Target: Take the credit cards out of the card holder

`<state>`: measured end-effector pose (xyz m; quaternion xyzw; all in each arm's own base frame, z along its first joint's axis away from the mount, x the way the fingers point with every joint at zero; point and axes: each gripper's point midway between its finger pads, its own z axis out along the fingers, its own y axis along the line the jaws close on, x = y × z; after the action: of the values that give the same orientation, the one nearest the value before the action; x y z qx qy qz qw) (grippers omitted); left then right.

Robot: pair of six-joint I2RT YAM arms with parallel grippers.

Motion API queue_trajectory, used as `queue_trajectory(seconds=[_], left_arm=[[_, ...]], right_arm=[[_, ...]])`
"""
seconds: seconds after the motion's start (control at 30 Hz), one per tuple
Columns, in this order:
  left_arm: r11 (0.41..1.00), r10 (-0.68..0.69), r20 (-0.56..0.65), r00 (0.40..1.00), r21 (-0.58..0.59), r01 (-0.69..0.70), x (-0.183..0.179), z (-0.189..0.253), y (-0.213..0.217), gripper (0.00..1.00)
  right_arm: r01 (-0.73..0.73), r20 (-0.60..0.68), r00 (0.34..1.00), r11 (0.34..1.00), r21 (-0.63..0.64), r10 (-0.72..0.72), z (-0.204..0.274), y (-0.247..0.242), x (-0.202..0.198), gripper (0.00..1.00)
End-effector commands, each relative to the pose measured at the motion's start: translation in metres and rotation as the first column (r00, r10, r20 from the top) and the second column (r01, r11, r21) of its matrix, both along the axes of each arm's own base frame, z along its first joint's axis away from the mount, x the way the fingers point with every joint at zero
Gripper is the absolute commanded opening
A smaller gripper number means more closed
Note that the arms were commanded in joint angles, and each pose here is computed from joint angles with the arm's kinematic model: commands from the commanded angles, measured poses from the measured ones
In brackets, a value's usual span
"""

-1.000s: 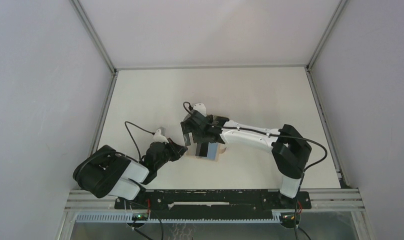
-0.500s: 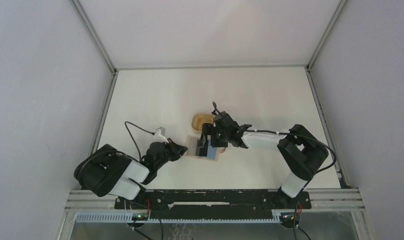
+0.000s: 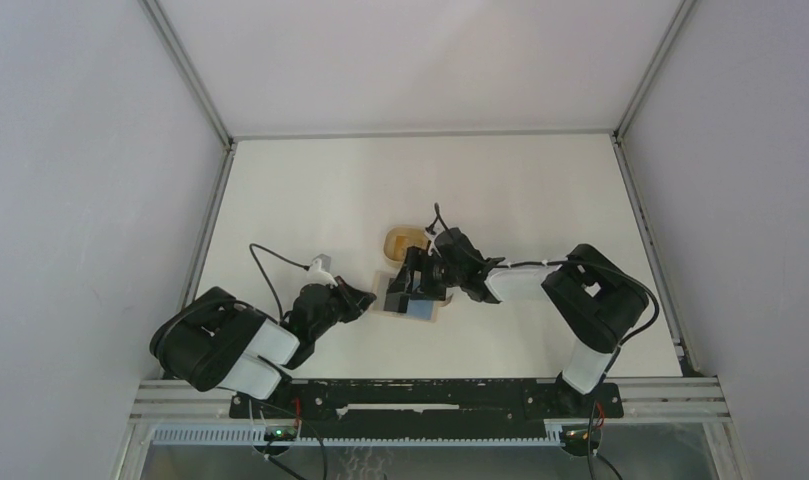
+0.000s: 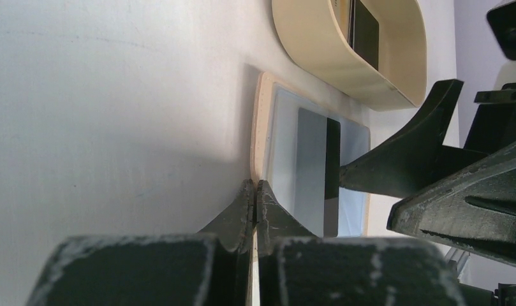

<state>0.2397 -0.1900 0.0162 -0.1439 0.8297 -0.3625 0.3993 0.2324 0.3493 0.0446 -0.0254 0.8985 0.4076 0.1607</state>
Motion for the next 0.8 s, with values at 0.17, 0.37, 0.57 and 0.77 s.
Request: queue_trajectory(seconds=[0.17, 0.37, 0.57, 0.77], left_arm=[[1.0, 0.023, -0.013, 1.0, 0.016, -0.022, 0.0, -0.006, 0.005, 0.0], [1.0, 0.027, -0.015, 1.0, 0.015, -0.026, 0.0, -0.006, 0.006, 0.0], [0.999, 0.033, -0.013, 0.999, 0.015, -0.033, -0.002, -0.006, 0.008, 0.0], [0.999, 0.036, -0.015, 0.999, 0.015, -0.036, -0.001, -0.006, 0.008, 0.0]], right_arm=[[0.075, -0.141, 0.989, 0.967, 0.245, -0.041, 0.013, 0.011, -0.008, 0.85], [0.085, -0.199, 0.98, 0.947, 0.309, -0.024, 0.008, 0.018, -0.012, 0.85], [0.112, -0.175, 0.982, 0.96, 0.257, -0.068, 0.006, 0.013, -0.01, 0.86], [0.121, -0.095, 0.99, 0.971, 0.208, -0.103, 0.016, 0.0, -0.003, 0.88]])
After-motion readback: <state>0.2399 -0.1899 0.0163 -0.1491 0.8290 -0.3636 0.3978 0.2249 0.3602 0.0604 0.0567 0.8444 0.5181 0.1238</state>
